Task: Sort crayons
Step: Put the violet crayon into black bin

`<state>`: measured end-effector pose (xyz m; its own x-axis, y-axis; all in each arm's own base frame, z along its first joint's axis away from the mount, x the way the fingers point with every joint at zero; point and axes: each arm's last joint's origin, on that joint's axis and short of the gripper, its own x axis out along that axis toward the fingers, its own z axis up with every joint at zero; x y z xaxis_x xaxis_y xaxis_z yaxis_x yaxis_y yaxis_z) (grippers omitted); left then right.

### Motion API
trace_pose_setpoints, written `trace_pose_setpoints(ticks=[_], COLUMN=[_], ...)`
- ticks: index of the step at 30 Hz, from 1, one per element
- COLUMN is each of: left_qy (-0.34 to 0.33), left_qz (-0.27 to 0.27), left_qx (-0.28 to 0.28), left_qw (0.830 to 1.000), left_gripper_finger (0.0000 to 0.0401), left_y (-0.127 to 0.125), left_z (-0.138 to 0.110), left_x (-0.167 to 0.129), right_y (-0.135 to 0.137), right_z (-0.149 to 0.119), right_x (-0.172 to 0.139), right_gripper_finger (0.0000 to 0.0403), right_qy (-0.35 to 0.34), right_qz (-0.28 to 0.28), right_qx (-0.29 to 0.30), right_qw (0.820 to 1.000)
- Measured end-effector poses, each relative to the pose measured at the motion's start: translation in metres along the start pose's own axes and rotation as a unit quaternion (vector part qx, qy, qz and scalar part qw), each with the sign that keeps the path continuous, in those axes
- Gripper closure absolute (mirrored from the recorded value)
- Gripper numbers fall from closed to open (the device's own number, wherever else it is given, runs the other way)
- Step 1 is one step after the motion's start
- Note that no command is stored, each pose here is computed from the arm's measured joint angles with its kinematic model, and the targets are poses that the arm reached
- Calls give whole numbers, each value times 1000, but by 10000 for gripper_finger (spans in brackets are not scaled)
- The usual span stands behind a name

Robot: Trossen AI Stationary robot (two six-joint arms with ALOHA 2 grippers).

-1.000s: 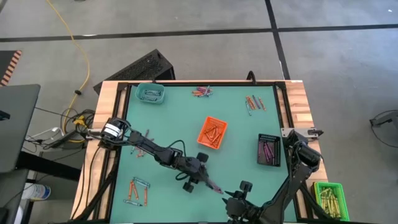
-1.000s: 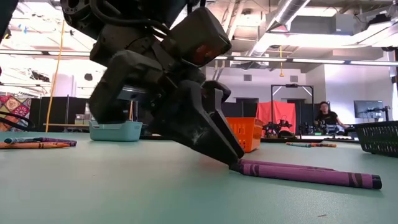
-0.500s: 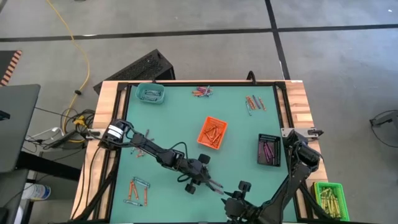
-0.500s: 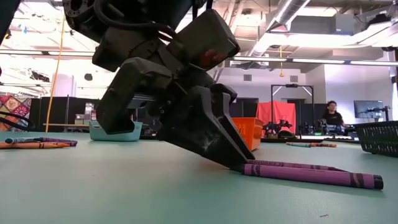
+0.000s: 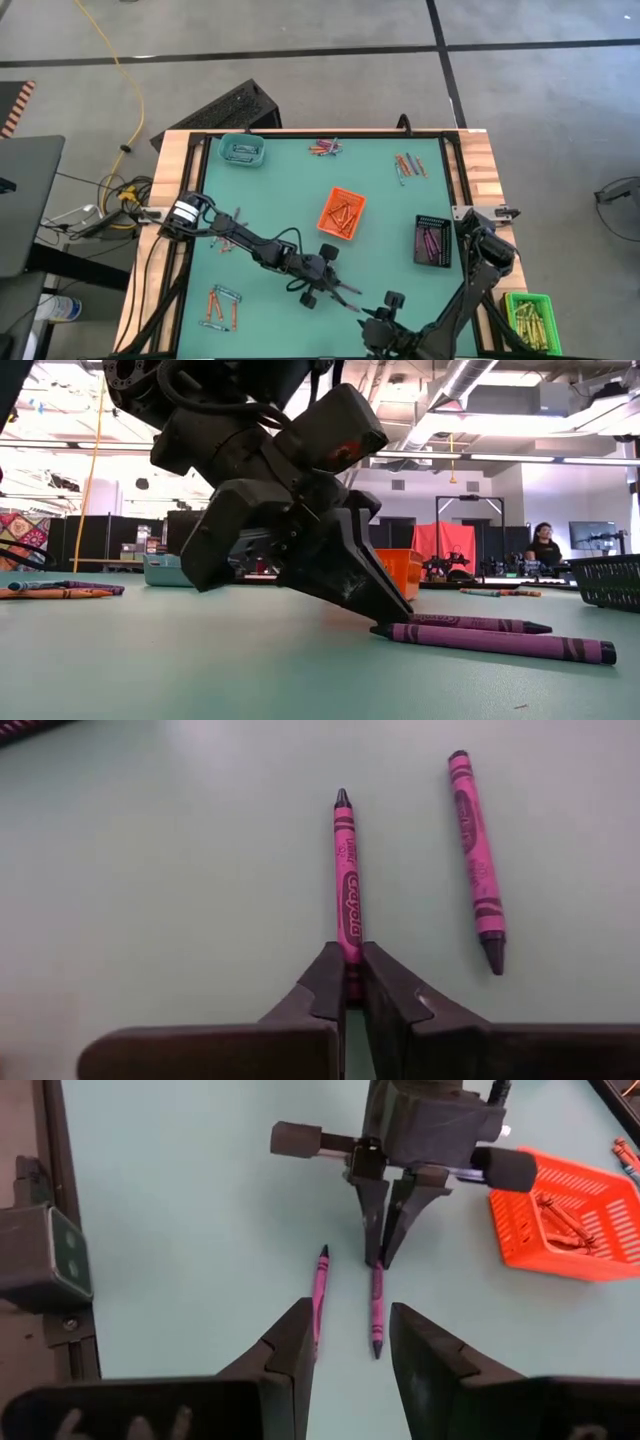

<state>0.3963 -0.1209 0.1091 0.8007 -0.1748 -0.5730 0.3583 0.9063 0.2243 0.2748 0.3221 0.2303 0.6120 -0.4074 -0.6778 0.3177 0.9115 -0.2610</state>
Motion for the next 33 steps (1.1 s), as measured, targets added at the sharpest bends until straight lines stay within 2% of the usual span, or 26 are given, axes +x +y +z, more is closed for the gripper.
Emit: trace_pose_setpoints(ticks=[6,10,16,19,22,24,27,30,33], left_qy=[-7,-24,-50,-52,-15,-14,-5,-3,6], left_qz=[16,19,21,-1,-24,-22,-23,-12,-5], left_qx=[10,17,31,20,-7,-18,-29,-38,-53], left_qw=[1000,999,998,998,1000,999,999,999,999], left_gripper_finger=[400,398,399,399,398,381,334,284,258], left_y=[3,5,7,11,15,15,13,15,24], left_z=[8,21,40,47,46,45,42,47,54], left_x=[-3,-6,-16,-20,-19,-12,-5,-2,2], right_y=[-3,-9,-11,-9,-5,-4,0,2,3], right_z=[-11,-27,-54,-71,-87,-95,-99,-97,-92], right_x=[-9,-23,-44,-45,-39,-34,-24,-17,-11], right_gripper_finger=[278,278,278,278,278,278,278,278,278], right_qy=[23,51,46,46,45,44,44,47,49], right_qz=[-12,-42,-65,-66,-60,-59,-47,-39,-34], right_qx=[11,30,66,89,117,125,142,140,130], right_qw=[1000,997,995,993,990,989,988,988,990])
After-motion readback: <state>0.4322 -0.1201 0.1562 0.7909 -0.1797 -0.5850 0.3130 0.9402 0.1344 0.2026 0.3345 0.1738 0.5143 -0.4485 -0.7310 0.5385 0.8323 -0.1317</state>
